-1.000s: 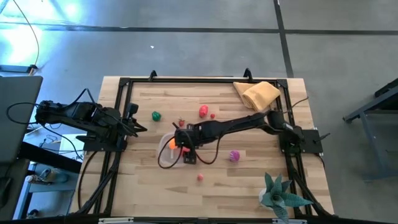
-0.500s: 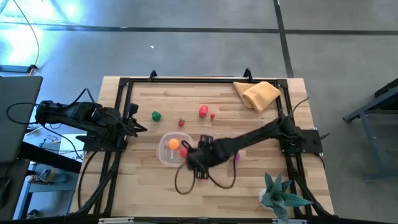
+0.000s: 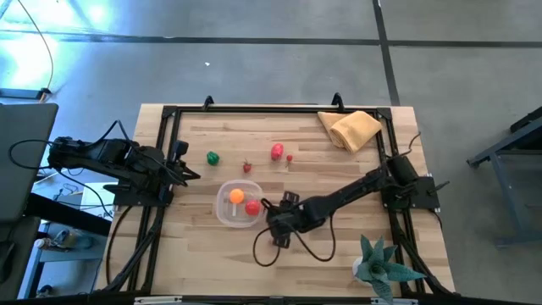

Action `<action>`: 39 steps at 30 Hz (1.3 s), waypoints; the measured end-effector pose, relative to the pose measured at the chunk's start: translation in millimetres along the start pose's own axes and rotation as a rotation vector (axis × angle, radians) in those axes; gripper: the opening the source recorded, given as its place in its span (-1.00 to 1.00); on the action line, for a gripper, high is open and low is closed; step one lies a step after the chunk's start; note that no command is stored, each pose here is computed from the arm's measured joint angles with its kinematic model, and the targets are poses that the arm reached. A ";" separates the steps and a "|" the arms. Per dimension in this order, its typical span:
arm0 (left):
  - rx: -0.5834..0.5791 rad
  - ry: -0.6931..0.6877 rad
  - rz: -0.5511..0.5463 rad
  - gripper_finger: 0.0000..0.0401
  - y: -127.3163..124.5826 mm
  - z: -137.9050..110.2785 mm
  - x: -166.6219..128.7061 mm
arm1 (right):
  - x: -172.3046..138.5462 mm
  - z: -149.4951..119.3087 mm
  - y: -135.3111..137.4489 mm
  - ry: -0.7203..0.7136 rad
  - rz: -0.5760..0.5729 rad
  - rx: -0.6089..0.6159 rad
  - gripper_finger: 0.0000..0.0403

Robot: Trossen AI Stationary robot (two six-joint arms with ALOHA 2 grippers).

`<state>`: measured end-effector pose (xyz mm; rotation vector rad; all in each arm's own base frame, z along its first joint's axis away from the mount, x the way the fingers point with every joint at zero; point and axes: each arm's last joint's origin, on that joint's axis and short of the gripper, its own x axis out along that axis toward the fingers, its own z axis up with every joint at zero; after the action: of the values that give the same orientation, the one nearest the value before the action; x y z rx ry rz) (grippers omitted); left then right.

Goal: Pick and placing Produce into tupperware
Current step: Put the top pink peach into the transparent container

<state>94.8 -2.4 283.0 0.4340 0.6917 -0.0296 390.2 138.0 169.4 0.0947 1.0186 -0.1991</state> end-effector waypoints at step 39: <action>0.000 0.000 0.000 -0.99 0.0 -0.1 -0.1 | 50.7 -29.5 -18.3 -0.215 0.142 -0.063 0.18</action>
<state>94.7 -2.3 283.0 0.4339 0.6918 -0.0294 387.5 118.9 111.0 0.0860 0.7993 -0.0461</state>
